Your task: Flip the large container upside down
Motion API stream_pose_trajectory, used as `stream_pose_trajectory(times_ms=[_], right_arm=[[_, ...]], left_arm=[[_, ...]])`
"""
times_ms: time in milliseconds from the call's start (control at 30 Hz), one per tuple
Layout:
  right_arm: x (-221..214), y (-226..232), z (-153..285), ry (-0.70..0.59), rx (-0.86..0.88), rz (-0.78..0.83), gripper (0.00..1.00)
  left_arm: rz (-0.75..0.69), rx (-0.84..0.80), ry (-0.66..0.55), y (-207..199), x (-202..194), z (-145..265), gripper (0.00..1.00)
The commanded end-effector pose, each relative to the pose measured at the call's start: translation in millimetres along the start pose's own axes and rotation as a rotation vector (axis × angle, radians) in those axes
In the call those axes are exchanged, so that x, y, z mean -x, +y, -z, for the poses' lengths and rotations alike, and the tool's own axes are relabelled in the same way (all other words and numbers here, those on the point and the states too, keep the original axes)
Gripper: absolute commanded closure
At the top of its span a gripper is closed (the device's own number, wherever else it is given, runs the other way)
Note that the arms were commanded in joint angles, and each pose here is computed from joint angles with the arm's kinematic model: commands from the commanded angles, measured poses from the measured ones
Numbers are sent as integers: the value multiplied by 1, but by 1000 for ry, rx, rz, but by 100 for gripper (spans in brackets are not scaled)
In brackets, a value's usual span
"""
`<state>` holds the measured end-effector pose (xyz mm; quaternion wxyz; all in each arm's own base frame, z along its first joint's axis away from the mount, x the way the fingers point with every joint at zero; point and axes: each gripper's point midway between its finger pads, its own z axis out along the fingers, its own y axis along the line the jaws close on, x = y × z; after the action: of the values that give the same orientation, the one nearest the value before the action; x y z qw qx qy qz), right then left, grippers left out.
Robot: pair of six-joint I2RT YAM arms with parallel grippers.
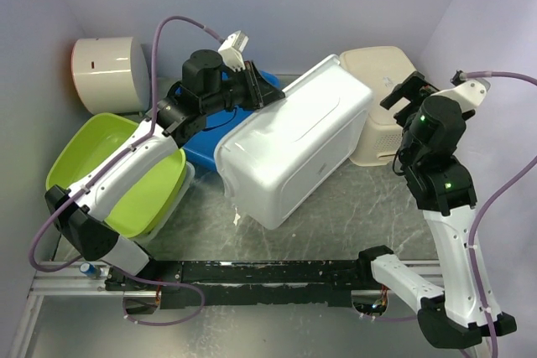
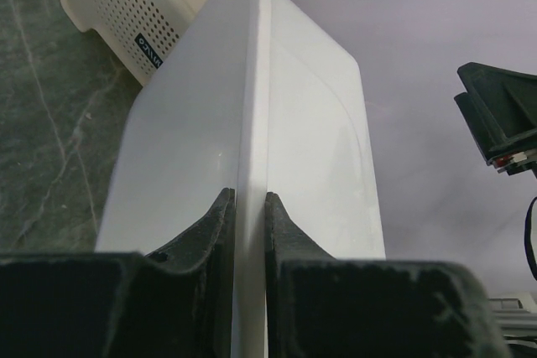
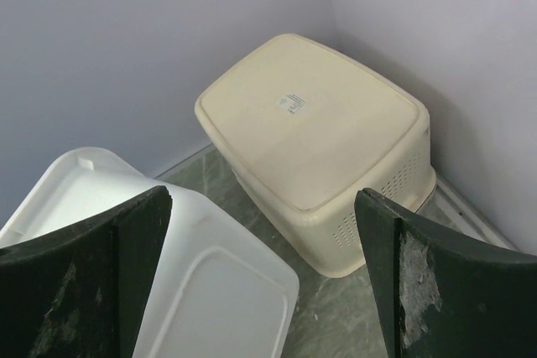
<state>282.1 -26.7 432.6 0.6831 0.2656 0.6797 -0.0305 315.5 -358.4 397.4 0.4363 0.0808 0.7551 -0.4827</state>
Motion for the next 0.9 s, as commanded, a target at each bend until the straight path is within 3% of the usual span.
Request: stream_pose_trajectory(times_ms=[0, 433, 700, 867], right_arm=[[9, -7, 1, -19, -36, 14, 8], [5, 1, -8, -2, -36, 35, 8], [-4, 9, -16, 26, -15, 49, 8], [-11, 17, -21, 48, 3, 54, 8]], left_arm=[[51, -193, -129, -58, 39, 25, 93], [235, -183, -39, -40, 3, 27, 93], [515, -156, 5, 5, -23, 20, 93], [657, -42, -10, 50, -43, 27, 93]])
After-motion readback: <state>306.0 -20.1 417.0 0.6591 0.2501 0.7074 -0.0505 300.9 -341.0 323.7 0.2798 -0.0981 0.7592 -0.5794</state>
